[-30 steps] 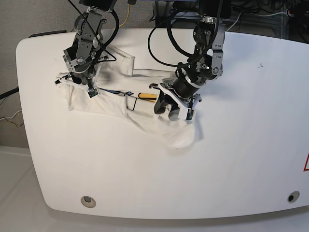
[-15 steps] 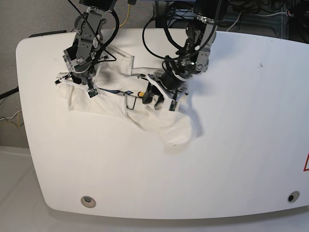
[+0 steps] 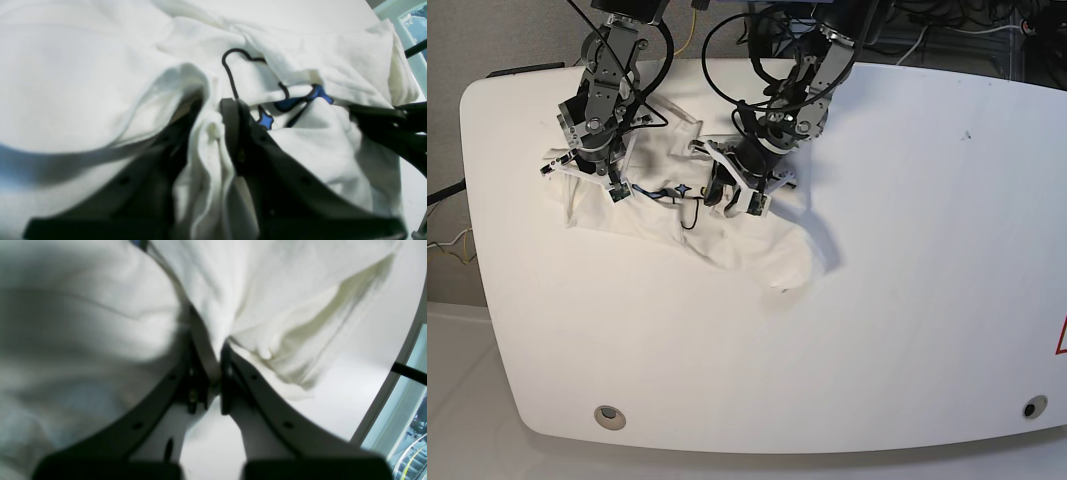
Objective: Fold the T-shirt properly
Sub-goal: 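Drag the gripped end with the left gripper toward the right gripper, then hold the folded end with the left gripper and press it flat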
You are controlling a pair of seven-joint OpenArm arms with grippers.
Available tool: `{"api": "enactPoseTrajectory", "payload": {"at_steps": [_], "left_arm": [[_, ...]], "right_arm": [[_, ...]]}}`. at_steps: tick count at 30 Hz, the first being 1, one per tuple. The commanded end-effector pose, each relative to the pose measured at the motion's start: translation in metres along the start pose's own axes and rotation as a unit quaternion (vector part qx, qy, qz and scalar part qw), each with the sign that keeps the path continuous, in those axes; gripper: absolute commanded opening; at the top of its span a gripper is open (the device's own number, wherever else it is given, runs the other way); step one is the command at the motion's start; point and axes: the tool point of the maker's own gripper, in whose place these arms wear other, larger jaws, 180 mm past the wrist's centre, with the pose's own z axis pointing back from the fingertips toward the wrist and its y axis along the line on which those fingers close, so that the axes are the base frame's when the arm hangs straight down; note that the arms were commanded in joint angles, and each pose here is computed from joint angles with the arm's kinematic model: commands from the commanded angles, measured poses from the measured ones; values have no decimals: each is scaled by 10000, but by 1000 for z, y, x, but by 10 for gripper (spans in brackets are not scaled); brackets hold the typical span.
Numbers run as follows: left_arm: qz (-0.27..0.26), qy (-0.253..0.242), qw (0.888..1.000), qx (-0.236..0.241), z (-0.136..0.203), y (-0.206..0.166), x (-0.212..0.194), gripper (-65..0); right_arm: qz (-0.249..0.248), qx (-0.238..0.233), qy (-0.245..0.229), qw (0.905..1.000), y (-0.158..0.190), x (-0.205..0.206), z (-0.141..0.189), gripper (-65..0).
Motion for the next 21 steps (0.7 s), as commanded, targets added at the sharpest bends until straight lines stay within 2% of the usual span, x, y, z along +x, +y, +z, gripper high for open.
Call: {"api": "enactPoseTrajectory", "payload": {"at_steps": [1,14,19,21], "left_arm": [[-144,191,9996,172,2,7,-7,-627],[-470,391,9912,1171,20,69,-19,-627],[-565,439,9890,1298,26,82,-22,-624],[-598,458,9883,1325,28,87,-22,-605]], "right_arm": [[16,146,53,9999,6,-3,0,-650],[34,154,41,9999,7,-2,0,-650],[34,154,41,9999,7,-2,0,-650],[34,154,41,9999,7,-2,0,-650]]}}
